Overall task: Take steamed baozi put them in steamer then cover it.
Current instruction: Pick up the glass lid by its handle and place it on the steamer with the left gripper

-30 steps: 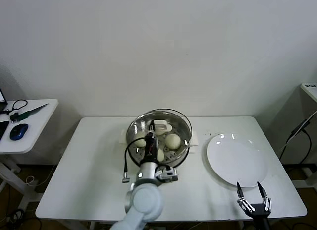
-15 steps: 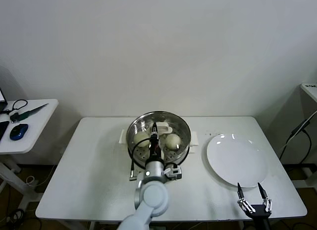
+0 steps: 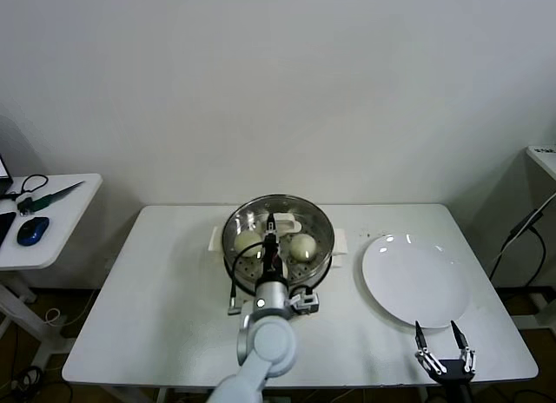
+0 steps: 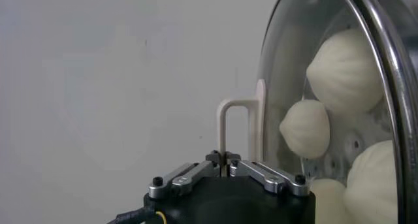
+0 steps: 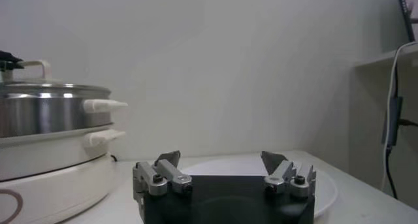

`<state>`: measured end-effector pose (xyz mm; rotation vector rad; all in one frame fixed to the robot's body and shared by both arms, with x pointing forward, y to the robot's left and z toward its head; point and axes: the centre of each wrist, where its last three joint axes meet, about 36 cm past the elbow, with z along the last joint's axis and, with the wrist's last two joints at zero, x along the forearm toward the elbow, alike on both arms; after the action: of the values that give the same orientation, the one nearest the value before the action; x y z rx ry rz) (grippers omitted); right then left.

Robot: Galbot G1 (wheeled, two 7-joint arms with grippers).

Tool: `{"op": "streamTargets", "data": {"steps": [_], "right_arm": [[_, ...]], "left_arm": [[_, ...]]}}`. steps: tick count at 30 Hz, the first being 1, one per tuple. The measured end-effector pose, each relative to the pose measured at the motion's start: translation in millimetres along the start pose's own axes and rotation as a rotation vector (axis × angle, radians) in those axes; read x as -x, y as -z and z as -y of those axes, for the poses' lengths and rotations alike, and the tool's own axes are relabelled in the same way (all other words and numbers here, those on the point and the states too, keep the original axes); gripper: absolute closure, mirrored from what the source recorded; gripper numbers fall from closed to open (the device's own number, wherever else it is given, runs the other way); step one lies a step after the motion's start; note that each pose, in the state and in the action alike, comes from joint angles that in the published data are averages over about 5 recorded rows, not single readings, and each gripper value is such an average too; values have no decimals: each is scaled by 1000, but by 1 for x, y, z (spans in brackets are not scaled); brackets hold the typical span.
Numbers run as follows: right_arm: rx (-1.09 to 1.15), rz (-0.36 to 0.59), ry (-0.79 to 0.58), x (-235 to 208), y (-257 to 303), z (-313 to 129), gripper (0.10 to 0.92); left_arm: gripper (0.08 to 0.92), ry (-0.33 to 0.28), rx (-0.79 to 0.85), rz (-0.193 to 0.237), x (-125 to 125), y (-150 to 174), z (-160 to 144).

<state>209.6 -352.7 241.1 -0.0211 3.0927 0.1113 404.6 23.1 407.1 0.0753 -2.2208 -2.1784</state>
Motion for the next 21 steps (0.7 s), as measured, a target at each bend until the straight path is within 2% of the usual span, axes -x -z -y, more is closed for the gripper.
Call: {"op": "streamTargets", "data": {"steps": [14, 21], "right_arm": [[-3, -1, 13, 0, 1, -2, 200], [-1, -4, 26, 0, 5, -4, 200]], "left_arm": [[852, -3, 7, -2, 0, -5, 0], [673, -15, -33, 16, -7, -6, -10]]}}
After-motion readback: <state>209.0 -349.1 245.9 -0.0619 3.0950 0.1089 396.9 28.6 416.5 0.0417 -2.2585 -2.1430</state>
